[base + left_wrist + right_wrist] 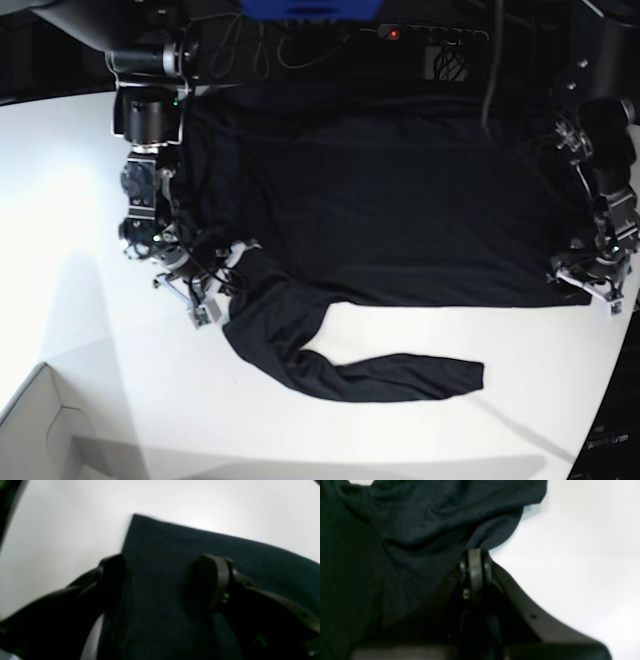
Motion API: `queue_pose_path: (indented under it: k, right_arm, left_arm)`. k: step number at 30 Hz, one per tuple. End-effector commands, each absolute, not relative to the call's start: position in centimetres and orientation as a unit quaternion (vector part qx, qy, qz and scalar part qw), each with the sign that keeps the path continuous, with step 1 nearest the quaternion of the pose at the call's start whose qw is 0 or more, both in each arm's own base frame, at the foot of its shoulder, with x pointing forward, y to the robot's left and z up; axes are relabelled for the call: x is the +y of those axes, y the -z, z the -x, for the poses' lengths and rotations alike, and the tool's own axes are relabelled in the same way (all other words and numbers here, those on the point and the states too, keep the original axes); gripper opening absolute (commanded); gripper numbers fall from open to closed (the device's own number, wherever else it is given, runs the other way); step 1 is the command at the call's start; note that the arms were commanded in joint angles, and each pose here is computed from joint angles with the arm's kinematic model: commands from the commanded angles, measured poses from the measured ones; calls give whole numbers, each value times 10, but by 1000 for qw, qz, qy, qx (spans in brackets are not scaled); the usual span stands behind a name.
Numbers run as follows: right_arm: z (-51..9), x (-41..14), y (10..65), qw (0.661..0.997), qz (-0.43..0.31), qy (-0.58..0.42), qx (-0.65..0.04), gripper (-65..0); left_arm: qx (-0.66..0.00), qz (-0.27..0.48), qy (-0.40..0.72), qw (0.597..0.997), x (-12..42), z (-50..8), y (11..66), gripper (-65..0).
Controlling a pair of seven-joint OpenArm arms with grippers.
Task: Layout the t-shirt on the table in an organized manner, then fold the t-shirt properly
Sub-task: 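Reach both grippers to the shirt's side edges and grasp them, then lift the grasped side edges and fold the shirt over toward the collar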
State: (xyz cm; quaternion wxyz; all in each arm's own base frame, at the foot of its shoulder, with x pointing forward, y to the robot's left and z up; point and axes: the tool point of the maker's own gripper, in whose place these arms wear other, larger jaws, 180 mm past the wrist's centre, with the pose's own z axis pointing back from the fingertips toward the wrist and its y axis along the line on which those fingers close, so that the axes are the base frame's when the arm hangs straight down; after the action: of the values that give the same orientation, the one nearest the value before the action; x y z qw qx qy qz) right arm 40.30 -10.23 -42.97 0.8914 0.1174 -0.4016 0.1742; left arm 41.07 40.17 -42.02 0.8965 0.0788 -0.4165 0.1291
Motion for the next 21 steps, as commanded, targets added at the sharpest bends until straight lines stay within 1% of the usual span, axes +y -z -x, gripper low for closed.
queue_pose_path:
  k: [1, 14, 18, 20, 21]
  right_arm:
    - [-402, -112, 432, 899, -99, -183, -386, -650]
    - [-403, -114, 431, 898, -98, -183, -387, -650]
    - [-403, -114, 431, 898, -98, -183, -387, -650]
    - [-403, -114, 432, 899, -98, -183, -387, -650]
    - [-403, -114, 432, 899, -98, -183, -387, -650]
  left_arm:
    - [-432, -94, -130, 888, 414, -420, 402, -206]
    - [-431, -99, -129, 887, 414, -422, 400, -206]
    - [-420, -90, -130, 894, 409, -417, 411, -212]
    - [-408, -78, -135, 900, 403, -413, 422, -235]
    - [-406, -76, -136, 901, 402, -411, 425, -268]
